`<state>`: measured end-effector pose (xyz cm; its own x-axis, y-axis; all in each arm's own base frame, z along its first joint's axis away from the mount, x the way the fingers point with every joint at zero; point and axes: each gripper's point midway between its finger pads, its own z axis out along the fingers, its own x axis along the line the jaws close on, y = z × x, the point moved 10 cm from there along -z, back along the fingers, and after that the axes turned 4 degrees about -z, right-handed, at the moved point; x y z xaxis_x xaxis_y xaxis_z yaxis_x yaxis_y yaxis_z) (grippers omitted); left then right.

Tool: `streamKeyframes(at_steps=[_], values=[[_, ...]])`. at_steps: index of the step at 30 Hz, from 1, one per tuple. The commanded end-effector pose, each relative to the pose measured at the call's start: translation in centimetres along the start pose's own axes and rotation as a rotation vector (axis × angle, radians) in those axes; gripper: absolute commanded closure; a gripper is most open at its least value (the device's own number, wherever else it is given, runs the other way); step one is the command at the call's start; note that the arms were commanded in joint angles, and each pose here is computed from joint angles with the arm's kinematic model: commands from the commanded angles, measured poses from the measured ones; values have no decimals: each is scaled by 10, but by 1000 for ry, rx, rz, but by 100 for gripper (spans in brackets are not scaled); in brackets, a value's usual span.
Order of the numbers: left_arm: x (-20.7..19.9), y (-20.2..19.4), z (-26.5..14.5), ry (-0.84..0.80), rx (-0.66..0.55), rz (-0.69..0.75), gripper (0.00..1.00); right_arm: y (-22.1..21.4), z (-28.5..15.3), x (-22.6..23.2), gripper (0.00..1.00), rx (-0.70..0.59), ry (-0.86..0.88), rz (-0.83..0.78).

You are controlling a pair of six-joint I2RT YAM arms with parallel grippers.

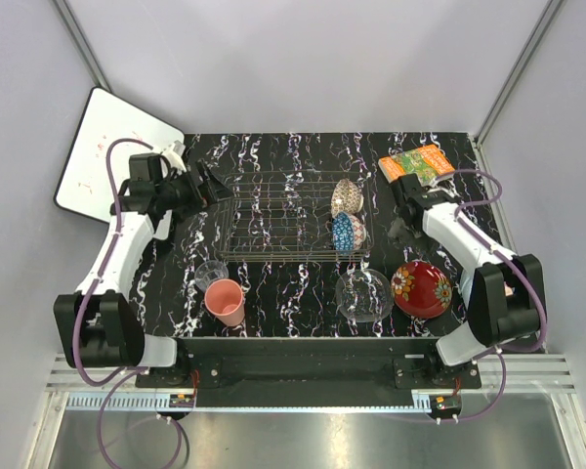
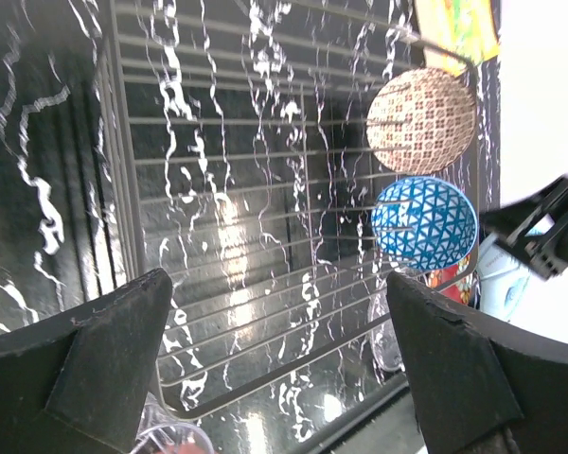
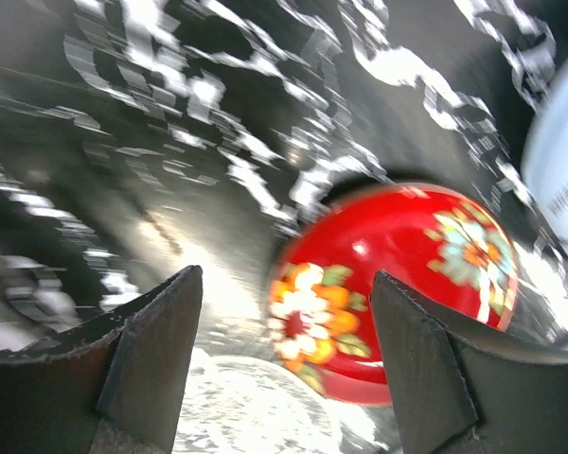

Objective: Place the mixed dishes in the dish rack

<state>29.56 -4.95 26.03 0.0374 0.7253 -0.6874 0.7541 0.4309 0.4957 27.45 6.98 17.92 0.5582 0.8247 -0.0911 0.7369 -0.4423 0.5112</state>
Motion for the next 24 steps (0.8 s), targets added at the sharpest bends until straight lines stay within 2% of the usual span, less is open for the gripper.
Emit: streamKeyframes(at_steps=[1, 7, 15, 22, 24], values=[[0, 4, -2, -16, -18, 51, 1, -20, 4, -18, 21, 61, -50, 36], [7, -2, 2, -13, -7, 45, 1, -32, 15, -18, 22, 118, -68, 33], [4, -3, -6, -14, -33, 88, 1, -28, 36, 2, 23, 146, -71, 18], [0, -2, -9, -30, -34, 91, 1, -35, 55, 8, 27, 183, -101, -6], [0, -2, -10, -29, -36, 92, 1, -36, 58, 9, 30, 184, -104, -9]])
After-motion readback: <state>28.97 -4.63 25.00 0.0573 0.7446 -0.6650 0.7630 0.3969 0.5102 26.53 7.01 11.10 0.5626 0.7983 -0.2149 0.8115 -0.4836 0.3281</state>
